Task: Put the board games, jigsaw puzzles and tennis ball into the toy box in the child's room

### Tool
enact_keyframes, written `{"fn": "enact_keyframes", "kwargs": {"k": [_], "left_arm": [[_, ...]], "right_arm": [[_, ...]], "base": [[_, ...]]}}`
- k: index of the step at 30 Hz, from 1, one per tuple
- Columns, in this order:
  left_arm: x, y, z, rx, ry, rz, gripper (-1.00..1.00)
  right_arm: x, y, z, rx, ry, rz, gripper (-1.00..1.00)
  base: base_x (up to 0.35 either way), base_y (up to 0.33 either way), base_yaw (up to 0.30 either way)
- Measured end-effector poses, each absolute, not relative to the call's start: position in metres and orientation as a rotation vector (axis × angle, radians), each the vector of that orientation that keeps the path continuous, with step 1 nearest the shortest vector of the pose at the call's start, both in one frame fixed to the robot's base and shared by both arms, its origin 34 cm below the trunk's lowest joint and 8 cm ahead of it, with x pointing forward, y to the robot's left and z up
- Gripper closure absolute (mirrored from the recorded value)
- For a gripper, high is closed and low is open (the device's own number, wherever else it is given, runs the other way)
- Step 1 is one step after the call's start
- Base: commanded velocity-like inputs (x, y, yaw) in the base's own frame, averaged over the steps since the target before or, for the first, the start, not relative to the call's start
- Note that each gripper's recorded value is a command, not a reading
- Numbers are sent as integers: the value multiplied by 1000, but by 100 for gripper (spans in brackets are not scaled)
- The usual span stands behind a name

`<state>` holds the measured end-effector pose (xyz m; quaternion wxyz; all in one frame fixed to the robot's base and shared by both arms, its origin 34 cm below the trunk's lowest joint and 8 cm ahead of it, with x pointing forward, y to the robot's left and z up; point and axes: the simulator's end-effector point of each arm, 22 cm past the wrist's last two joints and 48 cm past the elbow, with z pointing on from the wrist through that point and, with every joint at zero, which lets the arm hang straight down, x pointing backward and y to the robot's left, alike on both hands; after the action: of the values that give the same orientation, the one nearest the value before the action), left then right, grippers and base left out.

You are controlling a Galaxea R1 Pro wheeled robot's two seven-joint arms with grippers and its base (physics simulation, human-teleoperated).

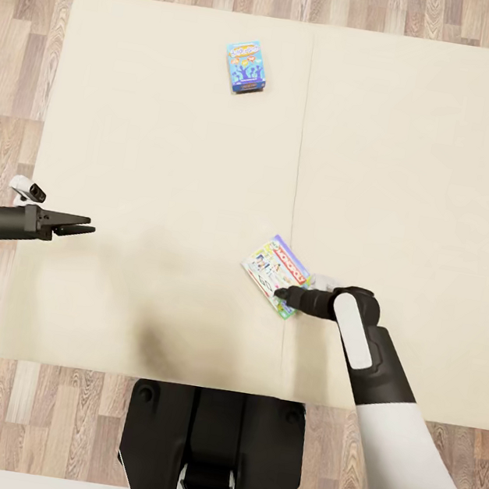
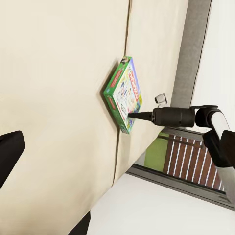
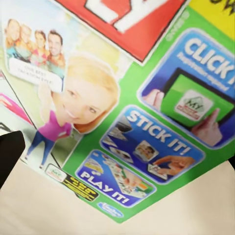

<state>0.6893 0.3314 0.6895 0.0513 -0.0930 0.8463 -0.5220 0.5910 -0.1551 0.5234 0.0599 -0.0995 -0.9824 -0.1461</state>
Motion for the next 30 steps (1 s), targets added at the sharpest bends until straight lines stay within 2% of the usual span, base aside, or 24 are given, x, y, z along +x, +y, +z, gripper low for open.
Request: {"fn": "enact_keyframes", "kwargs": {"k": [30], "left_arm": [[689, 330, 690, -283, 2575, -1591, -100]], "right_arm": [[597, -167, 522, -334, -2974, -444, -100]], "base": [[0, 0, 0]]}}
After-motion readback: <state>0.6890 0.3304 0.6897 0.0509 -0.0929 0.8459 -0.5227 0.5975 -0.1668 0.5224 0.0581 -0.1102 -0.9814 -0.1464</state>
